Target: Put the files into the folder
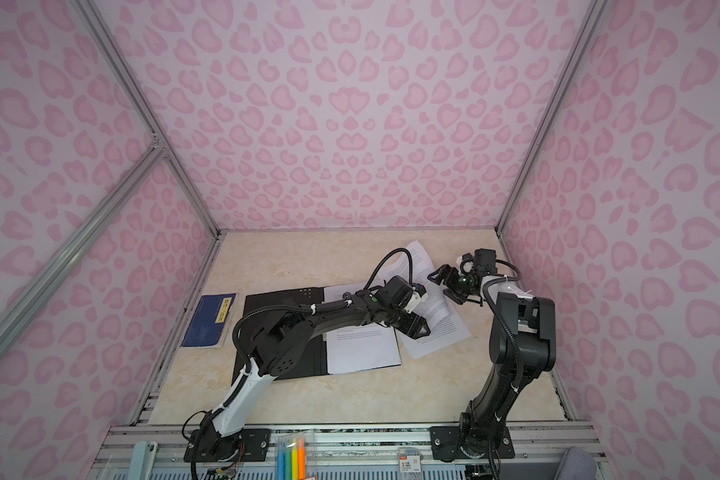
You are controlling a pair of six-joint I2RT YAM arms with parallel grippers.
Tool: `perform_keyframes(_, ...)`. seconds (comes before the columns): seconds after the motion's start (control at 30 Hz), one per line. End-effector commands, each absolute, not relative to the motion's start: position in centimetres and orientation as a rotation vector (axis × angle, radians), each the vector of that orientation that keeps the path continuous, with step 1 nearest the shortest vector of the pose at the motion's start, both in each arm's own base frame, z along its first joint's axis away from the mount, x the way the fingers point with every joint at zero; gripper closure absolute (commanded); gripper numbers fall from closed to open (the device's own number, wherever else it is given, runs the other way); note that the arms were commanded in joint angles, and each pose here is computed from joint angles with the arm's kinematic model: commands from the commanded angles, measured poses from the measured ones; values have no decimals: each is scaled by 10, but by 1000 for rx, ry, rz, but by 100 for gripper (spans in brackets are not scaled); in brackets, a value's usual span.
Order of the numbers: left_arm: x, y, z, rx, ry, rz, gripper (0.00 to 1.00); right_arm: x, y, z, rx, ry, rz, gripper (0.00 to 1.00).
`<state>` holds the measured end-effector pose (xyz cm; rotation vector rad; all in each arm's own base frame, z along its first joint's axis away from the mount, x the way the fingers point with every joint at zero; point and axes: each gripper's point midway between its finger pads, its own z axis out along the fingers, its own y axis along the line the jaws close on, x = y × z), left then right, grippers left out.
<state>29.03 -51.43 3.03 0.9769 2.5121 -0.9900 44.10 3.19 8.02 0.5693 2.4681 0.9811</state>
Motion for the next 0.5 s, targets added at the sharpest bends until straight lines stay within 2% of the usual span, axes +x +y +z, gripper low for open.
perform_keyframes(0.0, 270, -476, -11, 970, 2741, -820, 25, 443, 40, 81, 520, 2476, 1042, 13)
perform_keyframes(0.13, 269, -476, -11, 972, 2743, -825, 26, 455, 53, 83, 475, 2452, 1137, 13)
perform_keyframes(0.47, 265, -475, -12, 977, 2739, -840, 26, 488, 79, 94, 302, 2445, 1193, 13)
